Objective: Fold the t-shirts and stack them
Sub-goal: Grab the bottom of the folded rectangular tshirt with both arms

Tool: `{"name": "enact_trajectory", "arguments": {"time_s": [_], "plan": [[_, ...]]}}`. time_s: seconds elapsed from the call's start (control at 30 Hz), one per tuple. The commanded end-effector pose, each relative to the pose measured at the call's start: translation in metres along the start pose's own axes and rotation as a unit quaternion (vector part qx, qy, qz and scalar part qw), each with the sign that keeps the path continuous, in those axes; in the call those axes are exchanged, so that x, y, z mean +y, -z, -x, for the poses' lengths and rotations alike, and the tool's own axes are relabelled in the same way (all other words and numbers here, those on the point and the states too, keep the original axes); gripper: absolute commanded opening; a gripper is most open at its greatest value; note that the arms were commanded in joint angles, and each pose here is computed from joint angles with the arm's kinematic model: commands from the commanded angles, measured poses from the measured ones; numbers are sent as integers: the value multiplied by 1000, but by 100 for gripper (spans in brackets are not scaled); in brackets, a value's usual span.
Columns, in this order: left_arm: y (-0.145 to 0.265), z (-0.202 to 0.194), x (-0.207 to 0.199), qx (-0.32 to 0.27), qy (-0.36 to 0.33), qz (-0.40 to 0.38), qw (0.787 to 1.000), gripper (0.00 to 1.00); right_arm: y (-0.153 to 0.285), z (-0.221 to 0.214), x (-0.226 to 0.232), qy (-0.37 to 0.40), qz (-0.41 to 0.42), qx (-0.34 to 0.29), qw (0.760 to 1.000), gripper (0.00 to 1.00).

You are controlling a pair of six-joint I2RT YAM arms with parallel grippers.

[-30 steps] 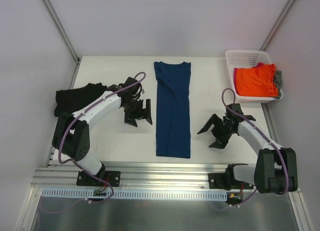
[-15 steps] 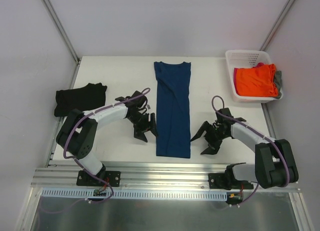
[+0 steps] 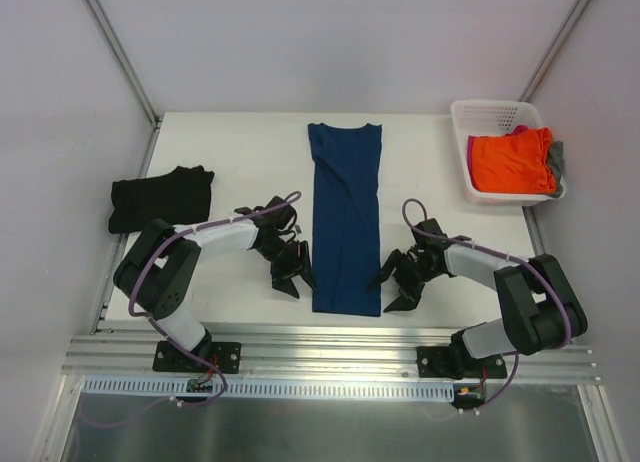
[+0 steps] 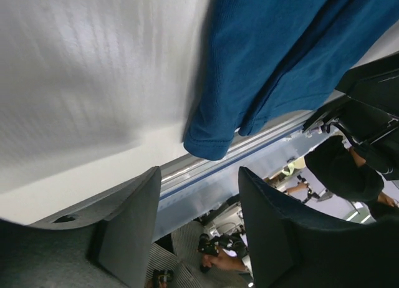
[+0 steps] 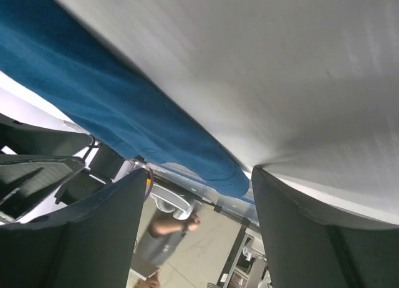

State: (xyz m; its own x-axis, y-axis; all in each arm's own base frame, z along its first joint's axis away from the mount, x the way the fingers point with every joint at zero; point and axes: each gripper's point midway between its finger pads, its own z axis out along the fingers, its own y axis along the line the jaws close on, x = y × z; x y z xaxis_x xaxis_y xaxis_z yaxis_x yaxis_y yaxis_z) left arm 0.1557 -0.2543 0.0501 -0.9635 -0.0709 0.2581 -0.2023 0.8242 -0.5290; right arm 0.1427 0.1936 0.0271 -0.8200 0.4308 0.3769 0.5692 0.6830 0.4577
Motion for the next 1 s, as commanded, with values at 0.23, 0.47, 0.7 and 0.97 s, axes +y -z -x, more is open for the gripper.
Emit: {"name": "enact_trajectory", "arguments": {"time_s": [0.23,0.47,0.7,0.97], "plan": [[-19,-29,-4,45,12,-21,999,45,-5,-13,-16,-11,-13,6,1000,60],[-25,-33,-9,51,5,-25,998,47,-5,-9,-8,3,3,-5,1000,58],[-35,-28,6,43,24,-4,999,49,-5,-5,-7,12,-1,-14,1000,60],[-46,-16,4,34,21,-2,999,38,-8,6,2,20,7,-18,1000,51]]}}
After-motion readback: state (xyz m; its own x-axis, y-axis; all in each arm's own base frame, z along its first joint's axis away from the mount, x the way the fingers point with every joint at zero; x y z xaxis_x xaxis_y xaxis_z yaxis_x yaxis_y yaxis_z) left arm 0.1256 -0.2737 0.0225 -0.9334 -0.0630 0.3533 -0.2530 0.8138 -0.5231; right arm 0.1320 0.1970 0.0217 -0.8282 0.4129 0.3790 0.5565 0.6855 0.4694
